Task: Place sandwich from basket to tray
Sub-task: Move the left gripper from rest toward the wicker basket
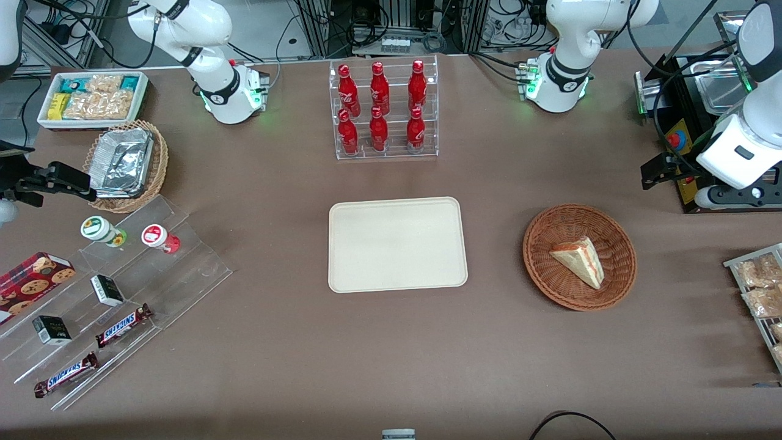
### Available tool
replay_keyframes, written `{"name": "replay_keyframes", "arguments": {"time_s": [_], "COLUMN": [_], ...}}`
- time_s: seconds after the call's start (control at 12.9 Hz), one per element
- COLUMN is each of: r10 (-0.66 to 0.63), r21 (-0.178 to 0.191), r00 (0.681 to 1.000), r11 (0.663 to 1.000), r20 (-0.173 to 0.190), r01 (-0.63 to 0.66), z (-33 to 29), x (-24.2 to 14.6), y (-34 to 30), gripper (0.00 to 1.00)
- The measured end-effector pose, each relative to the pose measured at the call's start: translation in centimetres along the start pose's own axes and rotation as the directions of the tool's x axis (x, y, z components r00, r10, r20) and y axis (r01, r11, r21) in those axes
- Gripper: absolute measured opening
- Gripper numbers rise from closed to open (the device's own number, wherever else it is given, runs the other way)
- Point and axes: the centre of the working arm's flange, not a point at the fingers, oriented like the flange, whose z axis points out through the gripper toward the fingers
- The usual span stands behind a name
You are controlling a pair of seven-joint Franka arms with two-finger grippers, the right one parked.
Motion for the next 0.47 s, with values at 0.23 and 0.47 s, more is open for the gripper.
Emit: {"name": "replay_keyframes", "arguments": {"time_s": [0.23, 0.47], "r10": [-0.001, -0.003], "r21": [-0.011, -0.012], "r00": [1.0, 1.0], "r11": [1.0, 1.0], "r20": [-0.002, 0.003], "r01": [0.001, 0.003], "z": [-0.13, 0.42], "x": [0.01, 0.34], "y": [0.05, -0.02], "gripper": [1.0, 1.0]}}
